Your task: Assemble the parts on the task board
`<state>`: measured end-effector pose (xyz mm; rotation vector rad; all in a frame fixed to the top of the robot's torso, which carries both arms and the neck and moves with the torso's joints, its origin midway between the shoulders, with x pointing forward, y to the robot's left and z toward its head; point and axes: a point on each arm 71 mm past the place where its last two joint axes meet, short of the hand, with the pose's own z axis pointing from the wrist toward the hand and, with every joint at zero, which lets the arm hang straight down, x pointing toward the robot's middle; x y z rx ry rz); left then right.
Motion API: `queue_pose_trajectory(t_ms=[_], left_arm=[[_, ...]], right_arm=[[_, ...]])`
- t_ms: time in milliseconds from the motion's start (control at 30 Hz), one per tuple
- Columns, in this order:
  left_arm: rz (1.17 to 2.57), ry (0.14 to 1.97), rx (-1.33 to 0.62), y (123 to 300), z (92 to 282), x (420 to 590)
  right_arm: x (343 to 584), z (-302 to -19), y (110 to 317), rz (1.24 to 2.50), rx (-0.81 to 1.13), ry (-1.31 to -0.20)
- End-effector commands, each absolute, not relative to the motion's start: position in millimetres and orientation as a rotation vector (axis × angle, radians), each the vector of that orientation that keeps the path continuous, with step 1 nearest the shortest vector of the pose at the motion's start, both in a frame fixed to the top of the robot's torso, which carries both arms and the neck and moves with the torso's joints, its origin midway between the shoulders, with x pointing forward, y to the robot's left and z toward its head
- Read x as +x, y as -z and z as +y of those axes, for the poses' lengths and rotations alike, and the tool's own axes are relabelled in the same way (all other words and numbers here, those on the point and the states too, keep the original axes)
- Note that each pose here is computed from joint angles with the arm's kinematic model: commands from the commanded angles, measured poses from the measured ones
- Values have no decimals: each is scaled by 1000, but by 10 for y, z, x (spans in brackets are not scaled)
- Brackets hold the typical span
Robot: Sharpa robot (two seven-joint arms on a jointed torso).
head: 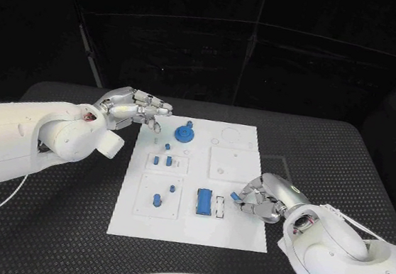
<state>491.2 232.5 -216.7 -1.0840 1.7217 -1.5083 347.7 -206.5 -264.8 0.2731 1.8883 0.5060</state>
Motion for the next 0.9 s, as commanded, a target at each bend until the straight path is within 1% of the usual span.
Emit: queue_pose_trajectory(t_ms=[33,233,367,900], left_arm=[[1711,1531,-1077,2147,2308,4909],[1711,1531,-1077,2145,2307,4905],[1712,1532,-1077,2144,2305,4904],[1715,1535,-1076,2141,2297,4898]], right_arm=[[3473,-2032,2684,1931,367,-542],[3478,-1973,2761,2012,359,-542],[3488,-1944,2793,2037,356,-542],[3530,-1840,2854,2056,367,-550]])
